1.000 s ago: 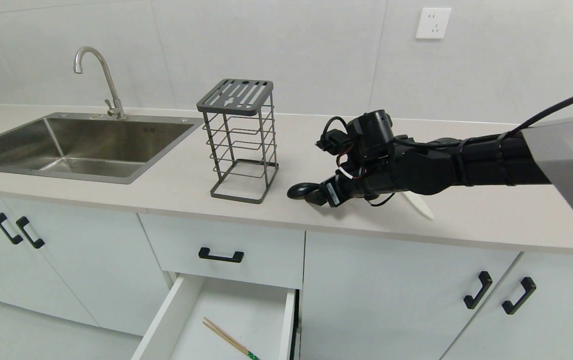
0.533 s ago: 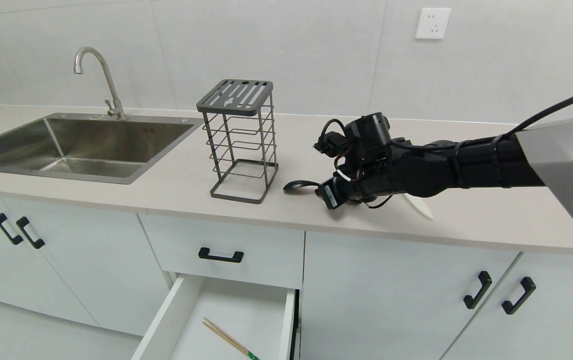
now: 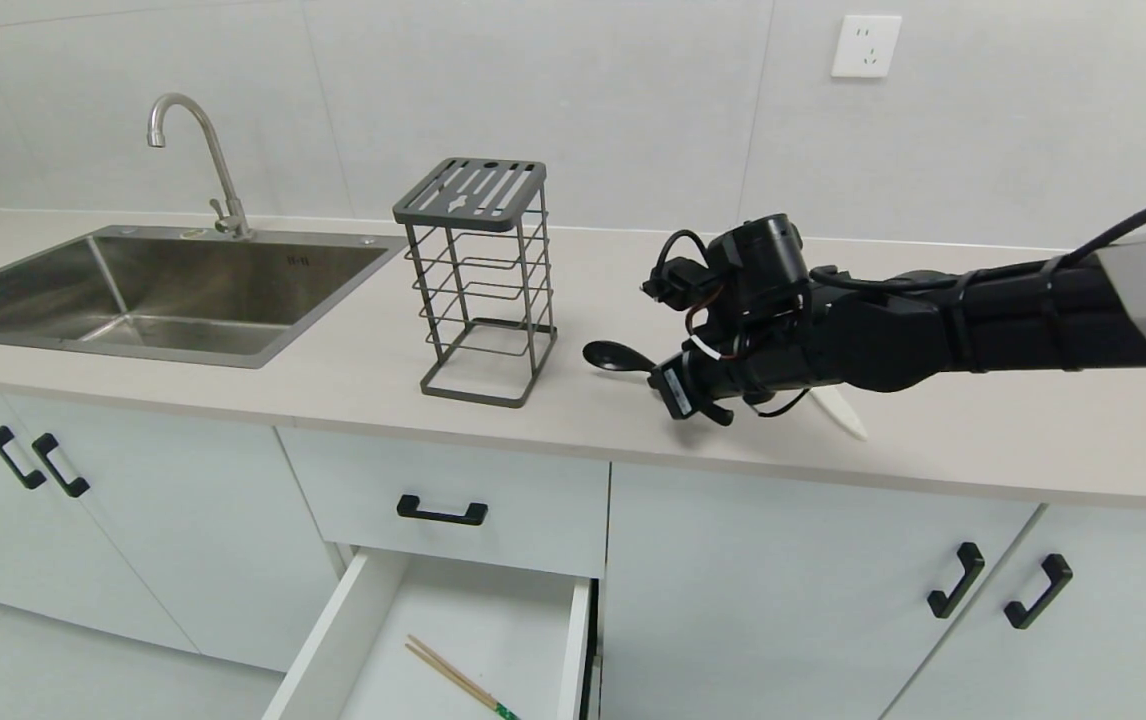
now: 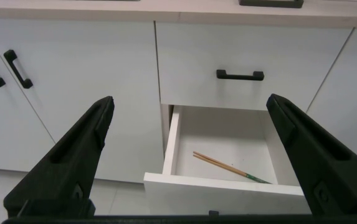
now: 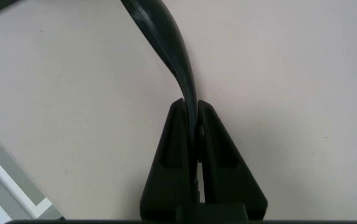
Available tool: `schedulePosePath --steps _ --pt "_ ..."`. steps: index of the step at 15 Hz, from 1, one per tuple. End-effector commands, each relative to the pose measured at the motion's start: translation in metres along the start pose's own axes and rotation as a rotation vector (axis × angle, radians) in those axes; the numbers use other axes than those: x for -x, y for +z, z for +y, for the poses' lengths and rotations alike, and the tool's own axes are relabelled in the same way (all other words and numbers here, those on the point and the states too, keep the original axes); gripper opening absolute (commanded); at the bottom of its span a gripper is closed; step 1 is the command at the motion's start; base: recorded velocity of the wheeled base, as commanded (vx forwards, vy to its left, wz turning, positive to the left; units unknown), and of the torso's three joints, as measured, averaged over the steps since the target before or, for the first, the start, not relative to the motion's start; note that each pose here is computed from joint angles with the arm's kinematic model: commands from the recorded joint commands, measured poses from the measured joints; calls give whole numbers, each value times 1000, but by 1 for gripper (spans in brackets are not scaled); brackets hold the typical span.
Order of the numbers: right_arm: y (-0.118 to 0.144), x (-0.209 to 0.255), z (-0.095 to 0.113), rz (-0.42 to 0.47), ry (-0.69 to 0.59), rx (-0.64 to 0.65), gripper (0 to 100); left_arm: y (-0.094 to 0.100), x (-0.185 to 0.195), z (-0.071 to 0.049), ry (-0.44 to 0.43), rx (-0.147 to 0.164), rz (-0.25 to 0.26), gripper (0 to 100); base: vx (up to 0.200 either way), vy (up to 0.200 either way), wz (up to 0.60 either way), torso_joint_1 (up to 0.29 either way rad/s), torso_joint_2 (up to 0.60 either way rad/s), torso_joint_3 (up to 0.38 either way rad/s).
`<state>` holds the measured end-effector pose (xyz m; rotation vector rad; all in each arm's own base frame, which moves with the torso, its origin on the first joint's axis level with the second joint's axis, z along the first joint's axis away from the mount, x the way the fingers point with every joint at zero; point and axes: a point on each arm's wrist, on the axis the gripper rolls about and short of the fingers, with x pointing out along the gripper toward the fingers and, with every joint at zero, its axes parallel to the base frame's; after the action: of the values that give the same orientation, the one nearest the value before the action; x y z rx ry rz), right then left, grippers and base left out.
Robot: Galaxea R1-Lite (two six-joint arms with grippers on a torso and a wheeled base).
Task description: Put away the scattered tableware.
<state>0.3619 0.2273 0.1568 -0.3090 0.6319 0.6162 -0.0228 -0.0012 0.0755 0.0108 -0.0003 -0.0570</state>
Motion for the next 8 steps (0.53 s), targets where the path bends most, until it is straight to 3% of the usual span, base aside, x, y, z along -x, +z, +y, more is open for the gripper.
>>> schedulePosePath --steps 1,8 --pt "7 28 3 -39 1 6 0 0 0 0 0 0 2 100 0 0 0 0 0 0" --pt "-4 86 13 -61 20 -7 0 0 0 0 0 0 2 100 0 0 0 0 0 0"
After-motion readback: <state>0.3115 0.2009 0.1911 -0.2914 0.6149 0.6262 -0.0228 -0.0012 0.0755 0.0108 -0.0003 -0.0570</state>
